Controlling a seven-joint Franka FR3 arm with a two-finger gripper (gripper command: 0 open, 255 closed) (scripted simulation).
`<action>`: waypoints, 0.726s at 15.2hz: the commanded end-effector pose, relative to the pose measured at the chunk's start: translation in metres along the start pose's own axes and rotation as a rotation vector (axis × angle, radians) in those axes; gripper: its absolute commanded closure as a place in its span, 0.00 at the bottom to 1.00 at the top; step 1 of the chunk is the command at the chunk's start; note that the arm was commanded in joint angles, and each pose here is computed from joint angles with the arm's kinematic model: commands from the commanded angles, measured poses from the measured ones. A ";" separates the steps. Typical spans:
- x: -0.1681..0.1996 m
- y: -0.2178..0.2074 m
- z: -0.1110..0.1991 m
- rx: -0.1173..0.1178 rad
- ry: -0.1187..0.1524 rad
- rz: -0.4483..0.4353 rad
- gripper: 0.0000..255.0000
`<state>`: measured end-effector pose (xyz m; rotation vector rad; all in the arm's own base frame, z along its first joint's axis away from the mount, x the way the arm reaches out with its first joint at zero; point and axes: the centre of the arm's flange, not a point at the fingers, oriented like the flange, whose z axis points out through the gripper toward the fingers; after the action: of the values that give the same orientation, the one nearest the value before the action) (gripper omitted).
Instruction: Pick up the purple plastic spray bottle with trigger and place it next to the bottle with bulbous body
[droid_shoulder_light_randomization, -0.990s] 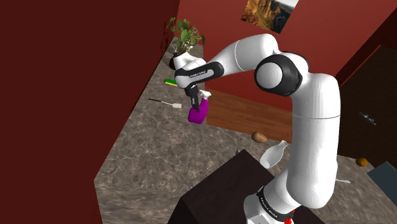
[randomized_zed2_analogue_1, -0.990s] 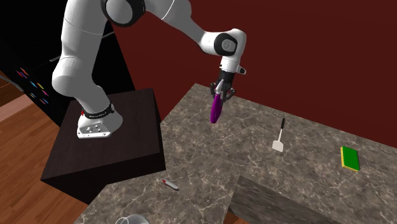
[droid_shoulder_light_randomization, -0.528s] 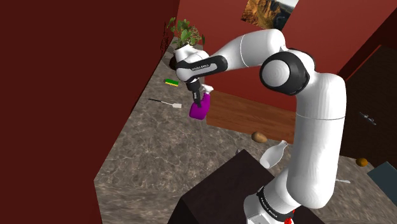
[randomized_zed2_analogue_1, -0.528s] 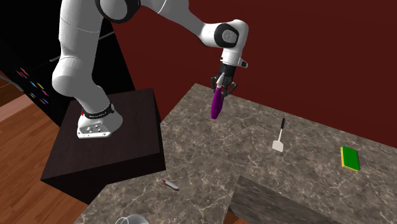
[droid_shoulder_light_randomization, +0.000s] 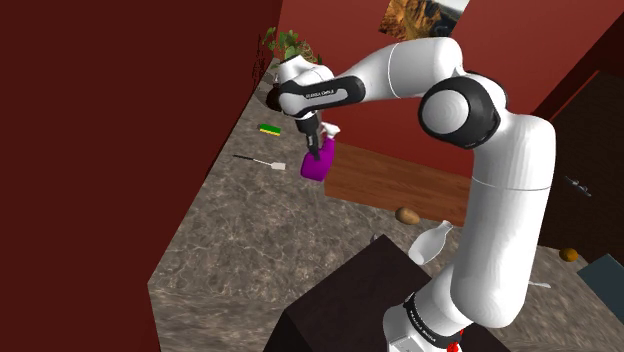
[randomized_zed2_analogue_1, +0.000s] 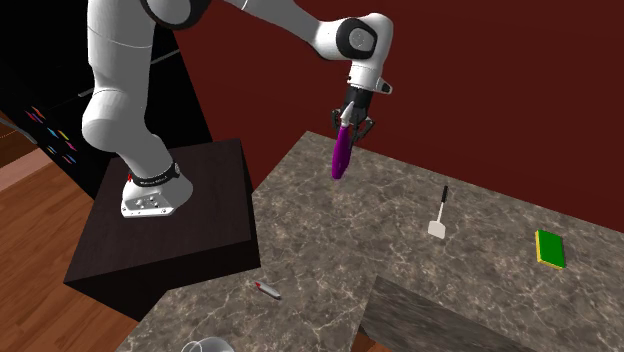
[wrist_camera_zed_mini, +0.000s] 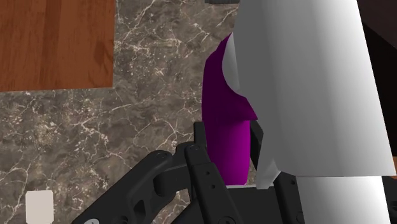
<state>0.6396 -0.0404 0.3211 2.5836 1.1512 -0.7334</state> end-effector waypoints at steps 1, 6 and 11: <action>-0.005 0.001 -0.010 0.000 0.000 0.000 1.00; -0.019 0.001 -0.033 0.000 0.000 0.000 1.00; -0.040 0.002 -0.041 0.000 0.000 0.000 1.00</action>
<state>0.6382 -0.0461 0.3746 2.5837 1.1514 -0.7334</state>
